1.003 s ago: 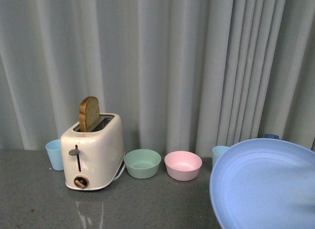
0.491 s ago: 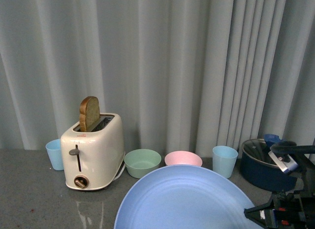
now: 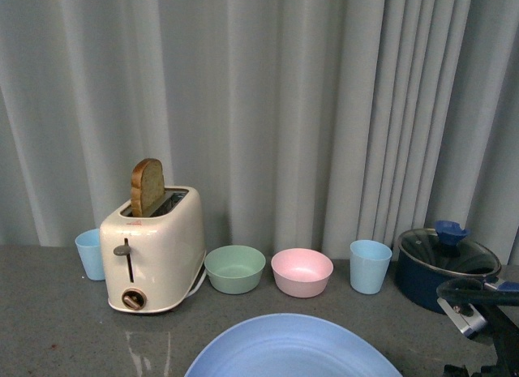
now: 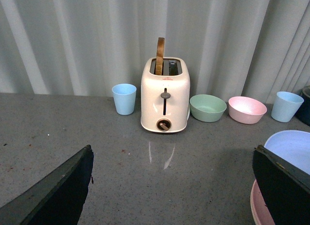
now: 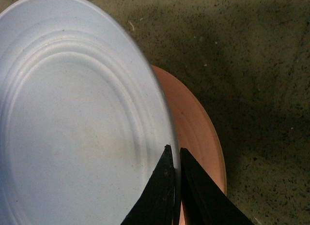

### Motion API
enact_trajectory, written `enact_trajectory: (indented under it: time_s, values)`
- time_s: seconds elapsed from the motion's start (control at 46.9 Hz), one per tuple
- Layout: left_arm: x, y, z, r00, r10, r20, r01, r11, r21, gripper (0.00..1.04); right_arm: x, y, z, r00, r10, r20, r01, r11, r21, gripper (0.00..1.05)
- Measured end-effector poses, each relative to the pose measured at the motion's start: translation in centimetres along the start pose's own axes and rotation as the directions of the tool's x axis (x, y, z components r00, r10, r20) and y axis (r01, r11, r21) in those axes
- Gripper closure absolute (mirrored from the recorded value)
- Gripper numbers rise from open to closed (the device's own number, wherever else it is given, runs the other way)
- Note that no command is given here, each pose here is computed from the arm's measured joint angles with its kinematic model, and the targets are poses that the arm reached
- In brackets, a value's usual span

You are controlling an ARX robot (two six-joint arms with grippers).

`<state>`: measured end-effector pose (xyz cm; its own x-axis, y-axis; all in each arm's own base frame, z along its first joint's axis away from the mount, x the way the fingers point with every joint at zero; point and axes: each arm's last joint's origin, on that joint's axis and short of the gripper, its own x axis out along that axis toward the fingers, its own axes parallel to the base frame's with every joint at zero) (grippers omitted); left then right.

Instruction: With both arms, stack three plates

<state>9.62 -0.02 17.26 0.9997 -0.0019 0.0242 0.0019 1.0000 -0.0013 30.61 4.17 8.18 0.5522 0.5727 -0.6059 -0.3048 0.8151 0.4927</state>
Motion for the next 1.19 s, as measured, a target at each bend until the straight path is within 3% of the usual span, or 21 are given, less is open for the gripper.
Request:
enact_trajectory:
  time_s: [0.405, 1.195]
  values:
    - [0.0, 0.0, 0.0, 1.0, 0.0, 0.0, 0.0, 1.0, 0.0, 0.07, -0.3, -0.1, -1.9, 0.996, -0.047, -0.074, 0.042, 0.997, -0.062, 1.01]
    - [0.0, 0.0, 0.0, 1.0, 0.0, 0.0, 0.0, 1.0, 0.0, 0.07, 0.7, -1.7, -1.7, 0.995, -0.081, -0.061, 0.079, 0.996, -0.033, 1.01]
